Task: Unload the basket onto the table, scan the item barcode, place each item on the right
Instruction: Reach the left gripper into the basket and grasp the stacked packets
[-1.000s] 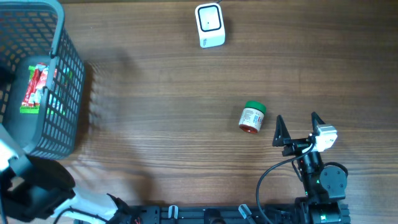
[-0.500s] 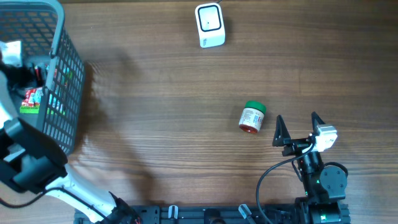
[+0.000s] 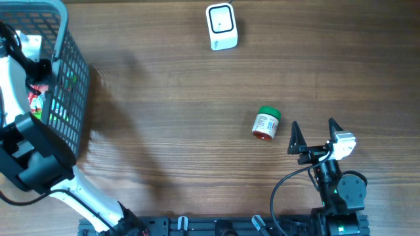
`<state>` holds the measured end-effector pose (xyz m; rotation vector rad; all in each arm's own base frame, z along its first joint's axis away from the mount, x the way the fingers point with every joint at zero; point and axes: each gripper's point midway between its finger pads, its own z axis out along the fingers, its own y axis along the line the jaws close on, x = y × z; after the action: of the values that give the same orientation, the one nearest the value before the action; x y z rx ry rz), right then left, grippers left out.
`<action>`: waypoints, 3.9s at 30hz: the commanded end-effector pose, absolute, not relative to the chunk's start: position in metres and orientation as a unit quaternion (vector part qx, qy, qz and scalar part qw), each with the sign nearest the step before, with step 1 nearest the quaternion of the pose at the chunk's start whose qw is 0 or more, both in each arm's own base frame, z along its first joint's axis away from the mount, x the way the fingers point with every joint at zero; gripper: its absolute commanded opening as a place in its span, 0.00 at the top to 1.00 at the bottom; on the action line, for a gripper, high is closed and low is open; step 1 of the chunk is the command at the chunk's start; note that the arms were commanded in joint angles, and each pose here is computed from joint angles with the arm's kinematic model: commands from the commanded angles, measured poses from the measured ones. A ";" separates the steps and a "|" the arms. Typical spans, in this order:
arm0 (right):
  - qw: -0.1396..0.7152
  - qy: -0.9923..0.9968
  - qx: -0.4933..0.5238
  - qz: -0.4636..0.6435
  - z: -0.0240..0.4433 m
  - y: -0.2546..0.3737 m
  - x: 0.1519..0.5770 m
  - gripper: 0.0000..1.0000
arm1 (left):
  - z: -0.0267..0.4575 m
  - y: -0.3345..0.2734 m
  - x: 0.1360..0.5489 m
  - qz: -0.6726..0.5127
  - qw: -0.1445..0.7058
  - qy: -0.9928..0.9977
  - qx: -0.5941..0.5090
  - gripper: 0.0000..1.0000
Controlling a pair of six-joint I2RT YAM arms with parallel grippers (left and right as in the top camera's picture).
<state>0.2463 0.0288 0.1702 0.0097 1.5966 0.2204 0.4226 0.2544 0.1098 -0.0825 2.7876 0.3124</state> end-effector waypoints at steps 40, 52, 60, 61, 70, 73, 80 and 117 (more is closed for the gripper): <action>0.693 0.713 0.008 0.104 0.171 0.029 0.246 0.00 | 0.086 0.254 0.424 0.102 0.174 0.978 -0.056 0.00; 0.693 0.713 0.008 0.104 0.171 0.029 0.246 0.00 | 0.094 0.256 0.423 0.119 0.173 0.976 -0.055 0.00; 0.693 0.713 0.008 0.104 0.171 0.029 0.246 0.00 | 0.093 0.266 0.421 0.076 0.202 0.974 -0.071 0.00; 0.693 0.713 0.008 0.104 0.171 0.029 0.246 0.00 | 0.091 0.267 0.419 0.073 0.201 0.974 -0.074 0.00; 0.693 0.713 0.008 0.104 0.171 0.029 0.246 0.00 | 0.048 0.268 0.416 0.053 0.165 0.982 -0.079 0.00; 0.693 0.713 0.008 0.104 0.171 0.029 0.246 0.00 | 0.038 0.268 0.414 0.048 0.155 0.984 -0.080 0.00; 0.693 0.713 0.008 0.104 0.171 0.029 0.246 0.00 | 0.027 0.262 0.413 0.038 0.143 0.986 -0.077 0.19; 0.693 0.713 0.008 0.104 0.171 0.029 0.246 0.00 | 0.025 0.227 0.402 0.034 0.083 0.996 0.005 0.00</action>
<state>0.2463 0.0289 0.1702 0.0094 1.5966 0.2207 0.4064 0.2330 0.0380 -0.0831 2.9286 0.1252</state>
